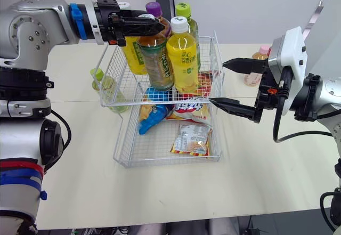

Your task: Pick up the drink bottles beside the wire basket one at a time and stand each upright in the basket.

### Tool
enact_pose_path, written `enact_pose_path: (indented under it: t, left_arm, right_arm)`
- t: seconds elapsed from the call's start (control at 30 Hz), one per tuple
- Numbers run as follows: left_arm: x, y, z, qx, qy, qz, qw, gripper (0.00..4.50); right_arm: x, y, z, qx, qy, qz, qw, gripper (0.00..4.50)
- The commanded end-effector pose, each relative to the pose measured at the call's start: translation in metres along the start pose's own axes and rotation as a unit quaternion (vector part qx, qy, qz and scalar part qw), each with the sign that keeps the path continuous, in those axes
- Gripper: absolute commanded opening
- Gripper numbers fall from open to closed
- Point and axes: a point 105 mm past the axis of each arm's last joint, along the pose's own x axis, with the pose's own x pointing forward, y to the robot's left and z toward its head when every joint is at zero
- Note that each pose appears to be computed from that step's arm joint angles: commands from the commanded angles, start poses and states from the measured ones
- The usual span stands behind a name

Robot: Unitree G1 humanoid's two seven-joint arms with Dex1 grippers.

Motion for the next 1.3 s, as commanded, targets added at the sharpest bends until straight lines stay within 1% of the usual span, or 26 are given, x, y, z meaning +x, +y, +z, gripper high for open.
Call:
enact_pose_path:
  t: [0.03,0.17,0.2,0.23,0.27,0.4,0.47,0.63,0.73,0.8,0.83,0.9,0.97,1.03,1.13,1.3]
  left_arm:
    - [-0.008,-0.005,0.021,0.016,-0.030,-0.019,0.999,2.30]
    - [-0.020,0.000,0.029,0.021,-0.037,-0.010,0.999,3.53]
    - [-0.025,0.002,0.031,0.024,-0.038,-0.002,0.999,3.79]
    - [-0.030,0.004,0.033,0.028,-0.039,0.004,0.999,4.17]
    - [-0.037,0.006,0.035,0.034,-0.038,0.011,0.999,4.44]
    - [-0.063,-0.003,0.050,0.047,-0.065,0.012,0.997,4.48]
    - [-0.081,-0.005,0.054,0.060,-0.072,0.029,0.995,4.48]
    - [-0.127,0.002,0.056,0.077,-0.075,0.119,0.987,4.48]
    - [-0.157,0.011,0.049,0.080,-0.071,0.189,0.976,4.48]
    - [-0.184,0.021,0.035,0.070,-0.068,0.251,0.963,4.48]
    - [-0.191,0.023,0.031,0.067,-0.068,0.268,0.959,4.48]
    - [-0.211,0.029,0.015,0.063,-0.057,0.312,0.946,4.48]
    - [-0.232,0.034,-0.008,0.065,-0.035,0.358,0.931,4.48]
    - [-0.244,0.034,-0.024,0.064,-0.020,0.382,0.922,4.48]
    - [-0.264,0.029,-0.059,0.041,-0.001,0.405,0.913,4.48]
    - [-0.283,0.015,-0.105,0.018,0.034,0.422,0.906,4.48]
  right_arm:
    - [-0.005,0.002,0.013,-0.027,-0.010,-0.009,1.000,4.50]
    - [-0.005,0.003,0.011,-0.026,-0.008,-0.011,1.000,4.50]
    - [-0.005,0.004,0.011,-0.026,-0.008,-0.011,1.000,4.50]
    - [-0.005,0.004,0.011,-0.026,-0.008,-0.011,1.000,4.50]
    - [-0.005,0.004,0.010,-0.026,-0.007,-0.011,1.000,4.50]
    - [-0.006,0.003,0.009,-0.026,-0.005,-0.009,1.000,4.50]
    - [-0.005,0.003,0.009,-0.025,-0.003,-0.003,1.000,4.50]
    - [-0.003,0.007,0.009,-0.021,-0.010,0.017,1.000,4.50]
    - [0.005,0.013,0.011,-0.017,-0.025,0.033,0.999,4.50]
    - [0.013,0.019,0.010,-0.019,-0.037,0.047,0.998,4.50]
    - [0.016,0.020,0.010,-0.020,-0.039,0.050,0.998,4.50]
    - [0.023,0.024,0.010,-0.016,-0.055,0.056,0.997,4.50]
    - [0.029,0.028,0.007,-0.020,-0.062,0.062,0.996,4.50]
    - [0.032,0.029,0.003,-0.024,-0.059,0.060,0.996,4.50]
    - [0.037,0.032,-0.006,-0.031,-0.051,0.060,0.996,4.50]
    - [0.045,0.040,-0.009,-0.030,-0.059,0.063,0.996,4.50]
